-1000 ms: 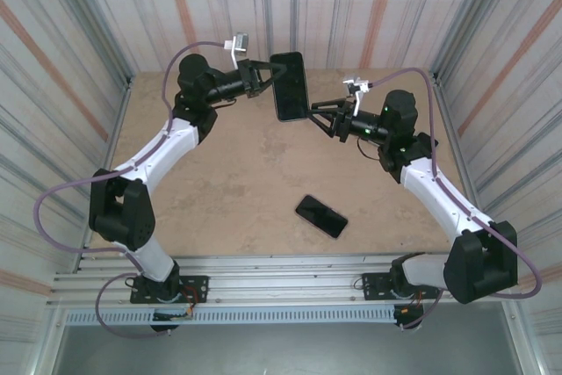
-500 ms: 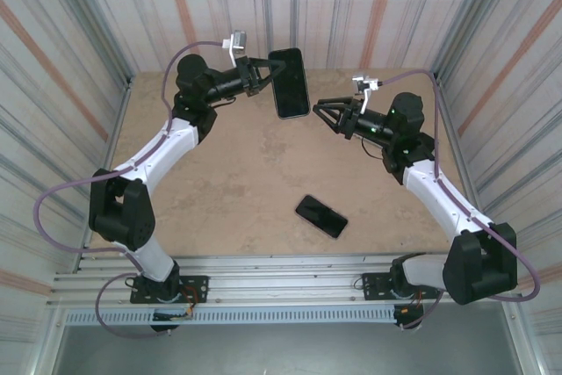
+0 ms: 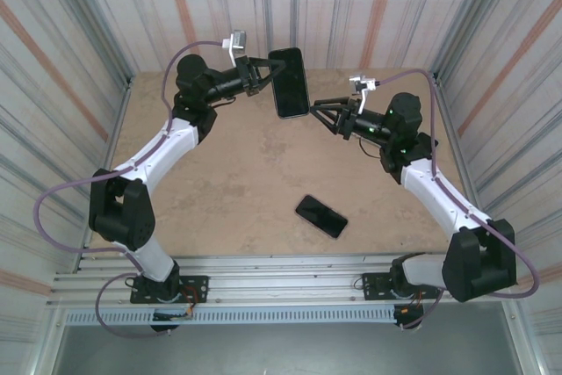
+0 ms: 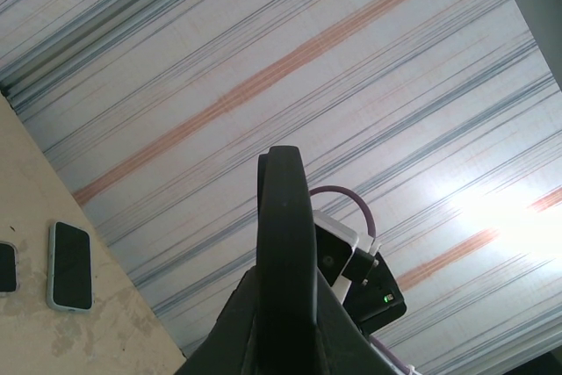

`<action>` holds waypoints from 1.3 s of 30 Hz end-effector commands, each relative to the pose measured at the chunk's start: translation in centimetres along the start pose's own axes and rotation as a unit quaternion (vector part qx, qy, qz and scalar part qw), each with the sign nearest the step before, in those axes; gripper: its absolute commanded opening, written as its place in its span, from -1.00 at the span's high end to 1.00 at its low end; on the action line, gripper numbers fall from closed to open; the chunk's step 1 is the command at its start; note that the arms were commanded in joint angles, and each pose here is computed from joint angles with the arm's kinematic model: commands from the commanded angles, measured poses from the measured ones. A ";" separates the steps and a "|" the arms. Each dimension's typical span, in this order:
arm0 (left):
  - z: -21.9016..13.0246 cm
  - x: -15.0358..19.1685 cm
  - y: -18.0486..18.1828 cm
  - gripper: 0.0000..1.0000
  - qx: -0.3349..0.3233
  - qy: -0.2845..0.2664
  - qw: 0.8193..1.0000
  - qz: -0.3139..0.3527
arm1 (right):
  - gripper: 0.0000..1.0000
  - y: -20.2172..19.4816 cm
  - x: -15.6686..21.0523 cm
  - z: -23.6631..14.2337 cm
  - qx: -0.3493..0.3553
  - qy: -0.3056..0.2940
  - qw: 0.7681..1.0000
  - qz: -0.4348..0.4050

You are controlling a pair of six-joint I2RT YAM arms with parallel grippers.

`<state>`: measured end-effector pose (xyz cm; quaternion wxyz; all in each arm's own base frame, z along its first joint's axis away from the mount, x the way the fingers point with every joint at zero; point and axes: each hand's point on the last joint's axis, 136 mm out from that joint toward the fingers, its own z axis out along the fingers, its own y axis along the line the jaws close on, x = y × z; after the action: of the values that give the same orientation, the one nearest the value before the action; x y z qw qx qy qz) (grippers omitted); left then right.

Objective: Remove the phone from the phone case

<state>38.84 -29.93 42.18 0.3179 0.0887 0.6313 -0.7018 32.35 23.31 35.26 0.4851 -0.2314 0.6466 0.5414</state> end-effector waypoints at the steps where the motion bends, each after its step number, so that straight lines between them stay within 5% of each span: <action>1: 0.3 -0.6 -3.4 1.00 0.038 -0.010 0.999 0.031 | 0.17 0.5 -0.2 0.5 -0.015 0.007 1.000 0.002; 14: 0.8 -0.3 -3.0 1.00 0.033 -0.025 0.999 0.008 | 0.18 0.4 -0.4 1.9 -0.026 -0.002 0.999 0.043; 26: 1.1 -0.9 2.3 1.00 0.011 -0.091 0.992 -0.090 | 0.29 0.8 -1.5 3.1 -0.052 -0.061 0.977 0.198; 35: 1.4 -0.4 4.6 1.00 0.000 -0.088 0.989 -0.123 | 0.62 0.0 -1.5 3.2 -0.042 -0.082 0.965 0.246; 39: 1.4 -0.2 5.4 0.83 -0.007 -0.087 0.987 -0.132 | 0.83 -0.2 -1.5 3.0 -0.037 -0.090 0.963 0.252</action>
<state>42.31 -30.79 38.65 0.2759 -0.0545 0.6140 -0.7375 35.22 25.36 34.64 0.3670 -0.0131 0.6447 0.6705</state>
